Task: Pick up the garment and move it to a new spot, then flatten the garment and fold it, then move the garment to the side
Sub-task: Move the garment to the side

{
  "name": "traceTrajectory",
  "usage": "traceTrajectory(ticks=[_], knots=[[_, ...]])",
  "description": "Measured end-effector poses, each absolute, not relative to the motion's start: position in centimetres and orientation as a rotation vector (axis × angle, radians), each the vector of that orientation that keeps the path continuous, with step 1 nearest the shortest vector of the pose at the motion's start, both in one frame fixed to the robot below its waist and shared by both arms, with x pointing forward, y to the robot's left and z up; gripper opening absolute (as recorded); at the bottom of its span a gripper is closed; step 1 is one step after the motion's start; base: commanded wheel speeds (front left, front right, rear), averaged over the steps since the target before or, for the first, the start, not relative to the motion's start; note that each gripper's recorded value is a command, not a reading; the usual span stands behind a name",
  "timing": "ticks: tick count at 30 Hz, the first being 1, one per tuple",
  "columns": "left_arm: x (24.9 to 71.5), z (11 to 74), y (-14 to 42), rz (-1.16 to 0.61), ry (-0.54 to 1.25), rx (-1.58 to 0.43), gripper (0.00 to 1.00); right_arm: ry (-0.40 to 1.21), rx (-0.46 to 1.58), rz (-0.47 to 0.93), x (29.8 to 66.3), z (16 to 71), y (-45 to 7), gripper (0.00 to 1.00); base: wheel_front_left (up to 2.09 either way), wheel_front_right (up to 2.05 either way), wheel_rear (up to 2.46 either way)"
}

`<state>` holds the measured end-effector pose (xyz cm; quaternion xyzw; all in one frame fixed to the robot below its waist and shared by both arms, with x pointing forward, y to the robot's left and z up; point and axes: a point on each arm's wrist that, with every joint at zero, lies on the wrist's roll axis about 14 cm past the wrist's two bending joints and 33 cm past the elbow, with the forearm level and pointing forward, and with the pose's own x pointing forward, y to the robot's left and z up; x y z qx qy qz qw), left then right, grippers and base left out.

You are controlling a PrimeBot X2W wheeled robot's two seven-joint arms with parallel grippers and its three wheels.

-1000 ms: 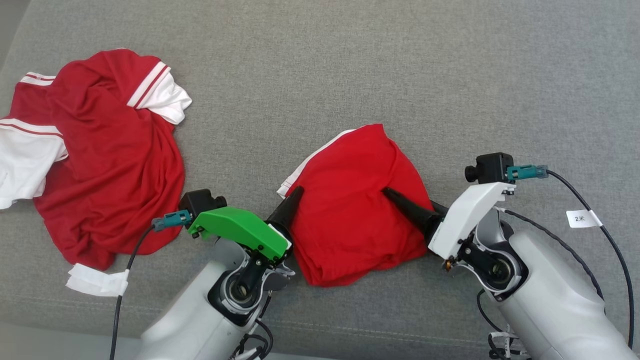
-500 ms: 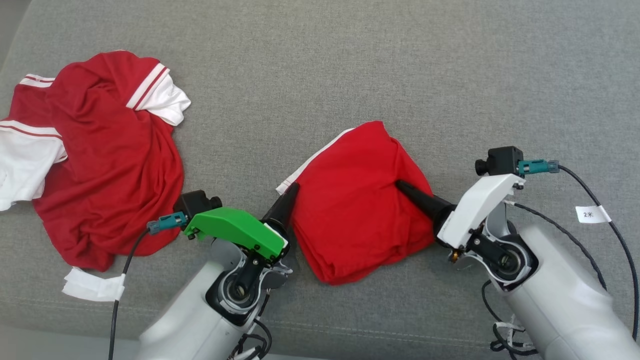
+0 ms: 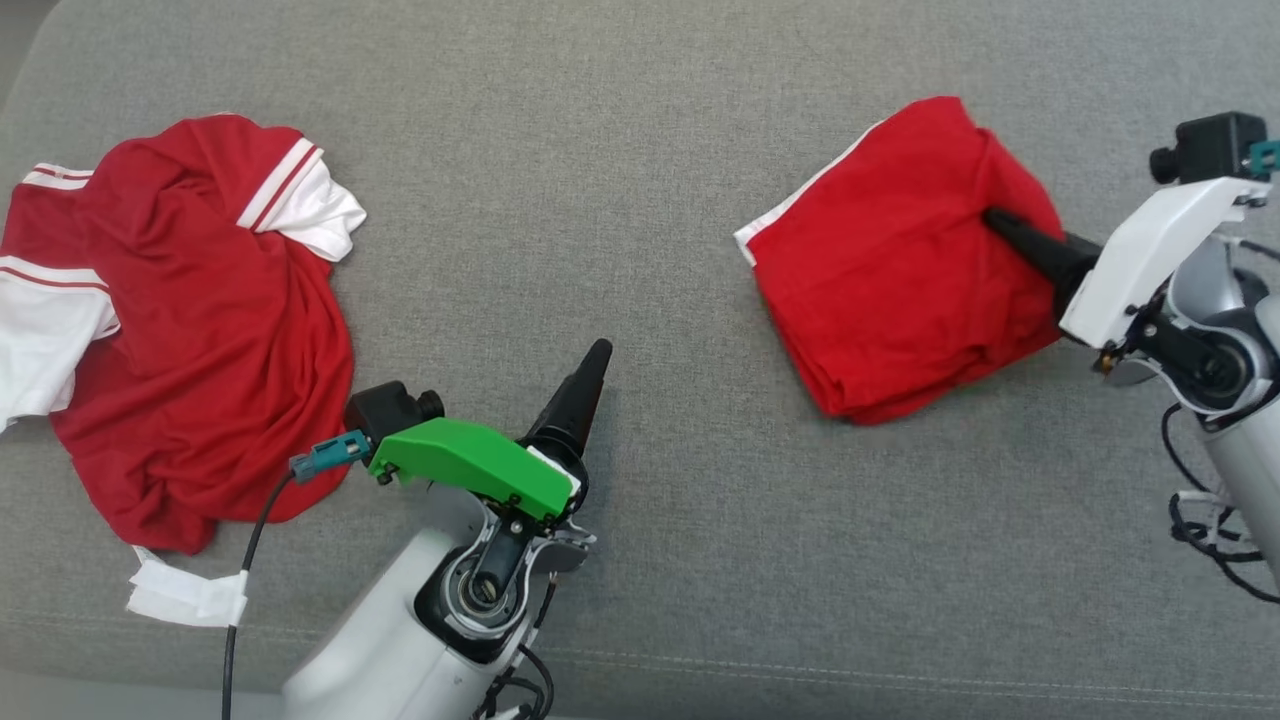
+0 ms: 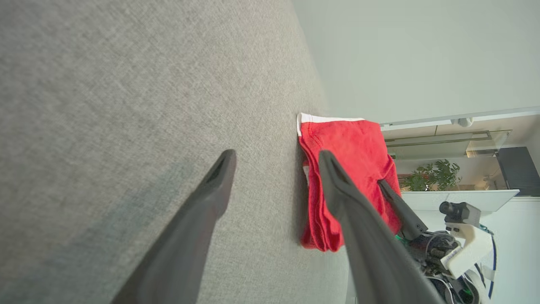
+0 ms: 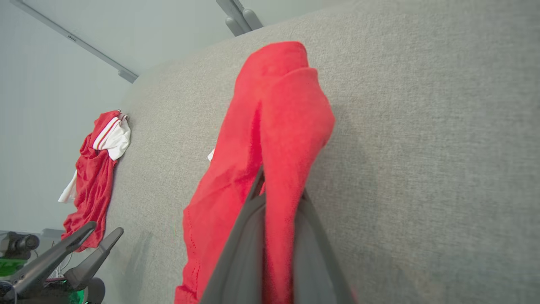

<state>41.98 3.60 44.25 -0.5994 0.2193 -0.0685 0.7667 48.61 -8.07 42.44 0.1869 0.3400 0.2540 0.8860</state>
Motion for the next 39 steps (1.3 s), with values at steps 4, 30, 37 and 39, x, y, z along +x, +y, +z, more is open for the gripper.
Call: traceTrajectory(ticks=[4, 30, 37, 39], knots=[[42.2, 45.0, 3.4, -0.184, 0.455, -1.288, 1.0, 0.692, 0.343, 0.46, 50.1, 42.6, -10.9, 0.0, 0.0, 0.0, 0.0], [43.6, 42.7, 4.9, -0.158, 0.497, -1.213, 1.0, 0.74, 0.337, 0.1, 50.8, 38.5, -23.5, 0.0, 0.0, 0.0, 0.0], [43.4, 42.1, 3.9, -0.179, 0.535, -1.214, 1.0, 0.744, 0.345, 0.027, 49.7, 37.8, -26.2, 0.0, 0.0, 0.0, 0.0], [43.4, 42.0, 3.6, -0.187, 0.545, -1.214, 1.0, 0.743, 0.344, 0.005, 49.3, 37.7, -27.0, 0.0, 0.0, 0.0, 0.0]])
